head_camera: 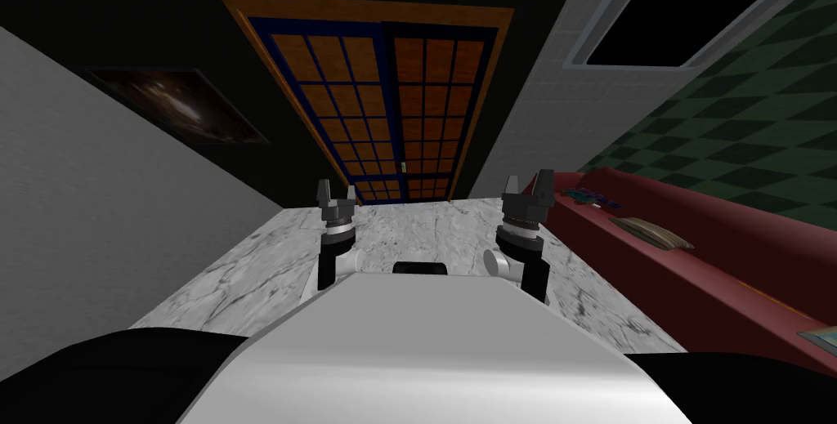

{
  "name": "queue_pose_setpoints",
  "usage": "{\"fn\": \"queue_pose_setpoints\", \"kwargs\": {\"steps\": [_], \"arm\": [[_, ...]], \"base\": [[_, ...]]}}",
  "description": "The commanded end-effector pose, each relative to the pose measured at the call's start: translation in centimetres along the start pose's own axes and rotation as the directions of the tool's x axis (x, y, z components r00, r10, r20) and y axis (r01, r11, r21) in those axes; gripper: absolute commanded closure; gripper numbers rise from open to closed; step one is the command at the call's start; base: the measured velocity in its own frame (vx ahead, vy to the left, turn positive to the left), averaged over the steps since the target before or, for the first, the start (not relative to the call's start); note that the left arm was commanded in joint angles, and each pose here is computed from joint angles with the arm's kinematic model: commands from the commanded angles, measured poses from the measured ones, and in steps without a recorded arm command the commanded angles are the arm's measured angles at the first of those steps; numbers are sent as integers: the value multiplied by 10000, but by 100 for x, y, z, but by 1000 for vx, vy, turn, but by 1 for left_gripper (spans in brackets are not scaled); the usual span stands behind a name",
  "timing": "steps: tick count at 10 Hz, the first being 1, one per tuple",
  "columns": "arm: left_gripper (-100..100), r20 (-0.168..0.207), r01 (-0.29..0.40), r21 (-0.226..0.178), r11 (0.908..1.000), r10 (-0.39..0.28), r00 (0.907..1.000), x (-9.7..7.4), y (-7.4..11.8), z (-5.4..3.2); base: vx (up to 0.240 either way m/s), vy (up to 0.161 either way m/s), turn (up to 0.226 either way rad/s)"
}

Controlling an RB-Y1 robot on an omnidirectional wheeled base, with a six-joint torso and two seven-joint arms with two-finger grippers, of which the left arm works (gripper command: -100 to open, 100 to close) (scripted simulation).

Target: Pull the door open

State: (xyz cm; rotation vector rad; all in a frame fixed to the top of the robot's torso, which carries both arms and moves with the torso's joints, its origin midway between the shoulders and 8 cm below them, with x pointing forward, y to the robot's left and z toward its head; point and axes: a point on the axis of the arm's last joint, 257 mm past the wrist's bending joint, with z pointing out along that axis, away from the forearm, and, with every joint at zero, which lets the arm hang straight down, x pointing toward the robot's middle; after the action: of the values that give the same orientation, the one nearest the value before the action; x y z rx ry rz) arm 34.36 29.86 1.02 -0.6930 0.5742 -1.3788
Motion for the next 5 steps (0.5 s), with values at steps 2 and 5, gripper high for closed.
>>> {"fn": "queue_pose_setpoints", "kwargs": {"steps": [2,5], "arm": [[-100,-146,-774,-272,9966,770,9969,-40,154,-47],[-100,-303,-1588,-540,9858,1573,9871,-92,314,-101]], "base": [[86,6,-34],[118,7,-24]]}}
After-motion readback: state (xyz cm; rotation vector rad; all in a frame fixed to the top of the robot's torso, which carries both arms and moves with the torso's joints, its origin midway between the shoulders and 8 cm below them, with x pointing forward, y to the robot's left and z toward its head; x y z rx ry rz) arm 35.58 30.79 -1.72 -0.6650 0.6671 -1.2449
